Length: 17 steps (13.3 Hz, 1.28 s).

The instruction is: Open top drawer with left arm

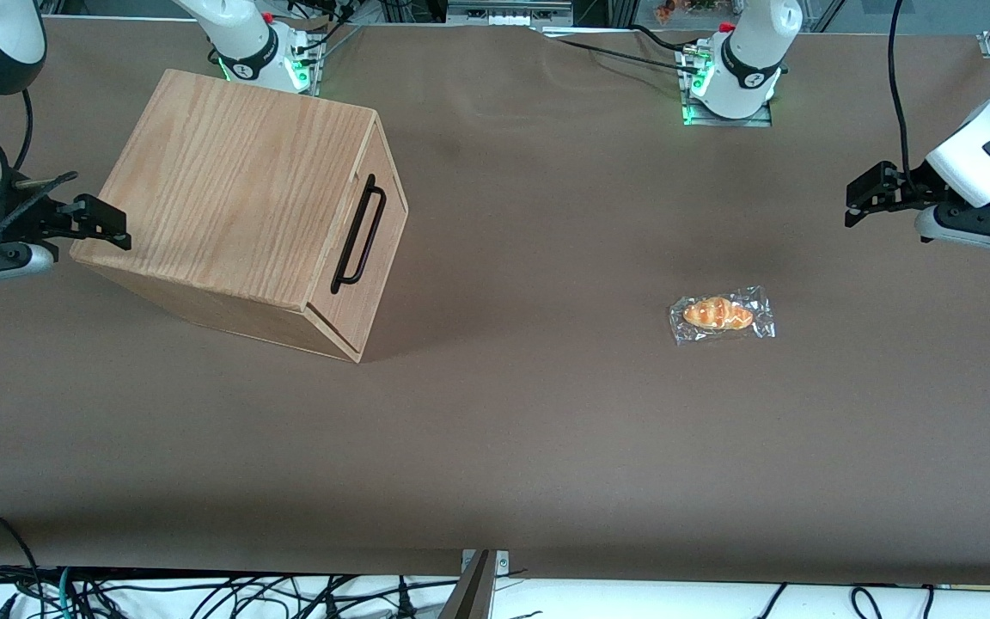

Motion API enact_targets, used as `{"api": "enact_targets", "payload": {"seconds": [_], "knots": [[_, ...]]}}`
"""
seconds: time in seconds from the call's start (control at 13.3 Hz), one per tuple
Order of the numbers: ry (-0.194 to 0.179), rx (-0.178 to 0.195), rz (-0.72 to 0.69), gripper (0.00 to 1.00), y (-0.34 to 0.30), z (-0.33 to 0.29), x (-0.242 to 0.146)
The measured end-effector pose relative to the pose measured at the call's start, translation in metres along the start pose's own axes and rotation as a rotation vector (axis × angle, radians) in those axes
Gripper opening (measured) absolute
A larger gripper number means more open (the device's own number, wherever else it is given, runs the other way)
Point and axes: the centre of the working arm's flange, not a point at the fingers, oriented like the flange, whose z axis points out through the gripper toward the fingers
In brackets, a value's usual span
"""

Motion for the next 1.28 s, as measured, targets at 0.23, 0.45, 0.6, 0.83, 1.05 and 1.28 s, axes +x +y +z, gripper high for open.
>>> {"api": "enact_targets", "payload": {"seconds": [0.23,0.45,0.6,0.83,1.05,1.28], "knots": [[-0.035,-0.026,0.017,1.0,0.011,0.02,0.01],[-0.085,-0.212,0.002,1.0,0.056,0.054,0.027],[-0.147,-0.324,-0.001,1.0,0.1,0.085,0.04],[-0.192,-0.425,-0.014,1.0,0.194,0.116,0.054],[-0.168,-0.531,-0.085,1.0,0.295,0.136,0.061],[-0.16,-0.622,-0.169,1.0,0.375,0.158,0.053]]}}
